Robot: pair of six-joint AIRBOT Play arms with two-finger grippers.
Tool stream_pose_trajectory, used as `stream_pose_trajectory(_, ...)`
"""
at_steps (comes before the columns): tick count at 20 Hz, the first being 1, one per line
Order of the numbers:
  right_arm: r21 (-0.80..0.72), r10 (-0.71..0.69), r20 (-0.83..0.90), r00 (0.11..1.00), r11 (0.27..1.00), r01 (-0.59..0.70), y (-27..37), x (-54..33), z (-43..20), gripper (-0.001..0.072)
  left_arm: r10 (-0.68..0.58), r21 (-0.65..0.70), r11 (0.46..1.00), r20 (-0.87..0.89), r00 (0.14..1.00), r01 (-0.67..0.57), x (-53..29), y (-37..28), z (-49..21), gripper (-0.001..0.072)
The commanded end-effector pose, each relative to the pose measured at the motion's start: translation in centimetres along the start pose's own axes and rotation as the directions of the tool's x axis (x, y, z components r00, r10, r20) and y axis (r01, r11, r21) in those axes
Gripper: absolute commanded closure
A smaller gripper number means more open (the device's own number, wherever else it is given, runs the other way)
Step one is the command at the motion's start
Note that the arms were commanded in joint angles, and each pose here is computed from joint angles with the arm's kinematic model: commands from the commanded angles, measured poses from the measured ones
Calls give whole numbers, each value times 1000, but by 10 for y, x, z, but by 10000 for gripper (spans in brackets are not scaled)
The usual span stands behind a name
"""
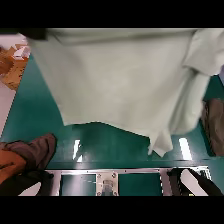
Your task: Fold the shirts.
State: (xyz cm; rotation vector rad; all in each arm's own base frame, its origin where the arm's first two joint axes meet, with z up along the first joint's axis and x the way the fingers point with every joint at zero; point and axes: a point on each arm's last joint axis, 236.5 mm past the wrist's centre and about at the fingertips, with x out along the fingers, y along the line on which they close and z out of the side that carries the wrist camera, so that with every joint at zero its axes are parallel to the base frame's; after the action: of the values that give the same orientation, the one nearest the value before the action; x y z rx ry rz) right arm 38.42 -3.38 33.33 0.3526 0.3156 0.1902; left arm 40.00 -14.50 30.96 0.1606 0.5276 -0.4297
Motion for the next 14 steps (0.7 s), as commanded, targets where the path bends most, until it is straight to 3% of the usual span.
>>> stream_pose_trajectory(1, 102, -3, -197, 980, 995, 24, -59, 99, -97, 687, -28, -59, 998, -268, 963, 13, 125, 7, -95, 686)
stream_pose_trajectory(5, 183, -19, -388, 922, 978, 97, -116, 201, -207, 687, -33, -160, 987, -381, 924, -31, 257, 18, -177, 686)
stream_pose_trajectory(9, 225, 17, -499, 866, 968, 111, -141, 253, -267, 676, -63, -255, 967, -353, 934, -31, 317, 16, -191, 683)
stream_pose_trajectory(10, 227, 24, -507, 862, 968, 107, -143, 256, -269, 569, -67, -263, 964, -350, 934, -29, 321, 15, -191, 624)
stream_pose_trajectory(11, 221, 19, -505, 863, 969, 108, -147, 255, -265, 430, -71, -271, 962, -344, 936, -26, 321, 15, -188, 339)
stream_pose_trajectory(12, 219, 20, -501, 865, 970, 104, -151, 251, -256, 376, -85, -290, 957, -349, 933, -21, 315, 18, -182, 274)
stream_pose_trajectory(14, 235, 36, -508, 861, 967, 97, -160, 232, -234, 377, -93, -312, 950, -373, 923, -31, 295, 39, -165, 272)
